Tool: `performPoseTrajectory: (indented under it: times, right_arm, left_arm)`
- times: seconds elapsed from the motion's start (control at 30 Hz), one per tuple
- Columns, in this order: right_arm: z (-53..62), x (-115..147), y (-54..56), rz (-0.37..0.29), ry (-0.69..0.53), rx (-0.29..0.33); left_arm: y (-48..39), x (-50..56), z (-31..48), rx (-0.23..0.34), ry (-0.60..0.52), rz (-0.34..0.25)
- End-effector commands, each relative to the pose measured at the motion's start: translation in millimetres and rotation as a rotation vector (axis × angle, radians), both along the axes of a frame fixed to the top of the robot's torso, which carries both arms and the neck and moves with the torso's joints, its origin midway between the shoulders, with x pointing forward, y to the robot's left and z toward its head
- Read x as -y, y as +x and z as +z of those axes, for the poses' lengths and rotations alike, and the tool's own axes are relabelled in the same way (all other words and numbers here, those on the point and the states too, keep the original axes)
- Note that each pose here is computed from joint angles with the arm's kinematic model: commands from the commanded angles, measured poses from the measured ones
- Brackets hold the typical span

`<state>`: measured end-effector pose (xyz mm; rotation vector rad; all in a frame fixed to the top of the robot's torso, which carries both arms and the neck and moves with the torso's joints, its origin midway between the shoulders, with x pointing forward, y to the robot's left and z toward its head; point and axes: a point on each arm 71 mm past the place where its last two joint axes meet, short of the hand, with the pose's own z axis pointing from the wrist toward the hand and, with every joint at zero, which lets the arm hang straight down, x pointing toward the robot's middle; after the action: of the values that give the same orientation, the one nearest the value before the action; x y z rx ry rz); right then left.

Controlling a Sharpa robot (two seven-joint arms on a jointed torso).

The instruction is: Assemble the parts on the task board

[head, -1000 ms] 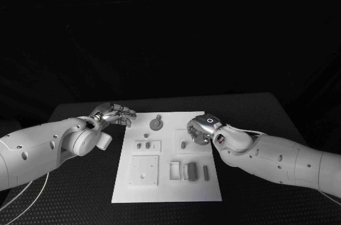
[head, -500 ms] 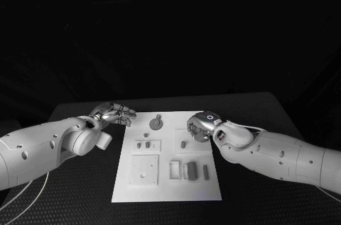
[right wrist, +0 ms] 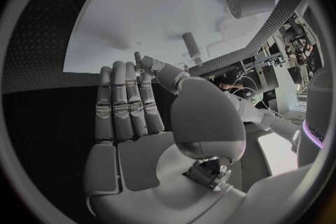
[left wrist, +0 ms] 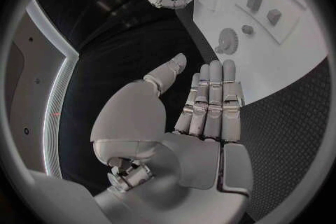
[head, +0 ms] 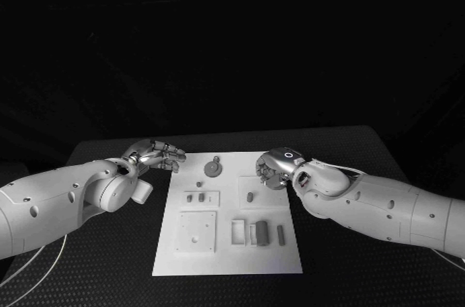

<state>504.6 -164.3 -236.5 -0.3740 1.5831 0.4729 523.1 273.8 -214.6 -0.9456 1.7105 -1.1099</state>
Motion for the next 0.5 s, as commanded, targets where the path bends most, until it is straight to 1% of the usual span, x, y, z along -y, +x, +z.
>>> performPoseTrajectory:
  times: [0.03, 0.2, 0.37, 0.5]
  right_arm:
    - [3.6, 0, -0.9, 0.002, 0.011, -0.030]
    - [14.4, -2, -3.3, 0.012, 0.039, -0.012]
    - [20.4, -9, -7.4, 0.029, 0.081, 0.005]
    - [24.8, -20, -13.3, 0.060, 0.132, 0.009]
  left_arm:
    - [-0.2, 2.2, 1.1, 0.004, -0.004, -0.015]
    - [-0.4, 1.9, 1.3, 0.005, -0.004, -0.014]
    - [-0.3, 1.9, 1.4, 0.006, -0.003, -0.012]
    - [0.3, 0.6, 1.3, 0.008, -0.001, -0.007]
